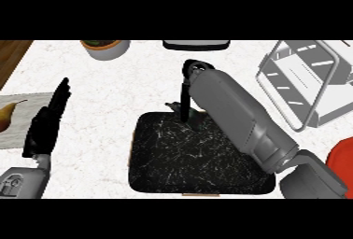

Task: Pick the eggplant from the tray and place it in the tiered basket

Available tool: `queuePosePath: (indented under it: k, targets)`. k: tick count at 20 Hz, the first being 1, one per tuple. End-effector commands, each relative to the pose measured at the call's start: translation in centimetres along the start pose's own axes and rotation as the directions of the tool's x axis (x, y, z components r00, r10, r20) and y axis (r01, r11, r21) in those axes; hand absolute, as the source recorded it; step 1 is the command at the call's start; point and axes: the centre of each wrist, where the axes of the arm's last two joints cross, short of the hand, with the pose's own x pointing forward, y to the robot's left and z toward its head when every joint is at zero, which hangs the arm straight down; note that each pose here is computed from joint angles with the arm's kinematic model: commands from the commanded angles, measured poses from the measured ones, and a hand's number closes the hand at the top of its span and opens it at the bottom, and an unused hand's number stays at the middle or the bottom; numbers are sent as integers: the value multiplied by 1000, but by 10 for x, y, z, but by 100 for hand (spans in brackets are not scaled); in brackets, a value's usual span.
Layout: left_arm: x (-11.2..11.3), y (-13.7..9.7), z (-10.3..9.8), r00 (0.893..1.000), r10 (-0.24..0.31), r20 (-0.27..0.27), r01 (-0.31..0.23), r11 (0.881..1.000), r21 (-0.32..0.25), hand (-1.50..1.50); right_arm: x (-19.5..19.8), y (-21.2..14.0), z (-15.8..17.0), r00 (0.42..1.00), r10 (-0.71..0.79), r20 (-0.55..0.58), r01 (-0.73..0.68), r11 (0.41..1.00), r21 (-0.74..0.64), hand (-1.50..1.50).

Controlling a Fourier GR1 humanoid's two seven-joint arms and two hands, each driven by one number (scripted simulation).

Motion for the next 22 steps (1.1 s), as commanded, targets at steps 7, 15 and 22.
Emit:
queuePosePath:
  k: [7,15,22]
  targets:
    - [3,2,14,1000,1,20,-2,1000,6,0,7,22,-1,997,37,-73,-36,999,15,-150]
    - [-10,-15,4,1000,2,4,-2,1000,-8,0,-3,43,-12,996,15,-84,-12,999,31,-150]
    - [25,-16,-13,1000,3,21,-3,1000,-10,0,-9,44,-23,995,12,-96,-5,998,70,-150]
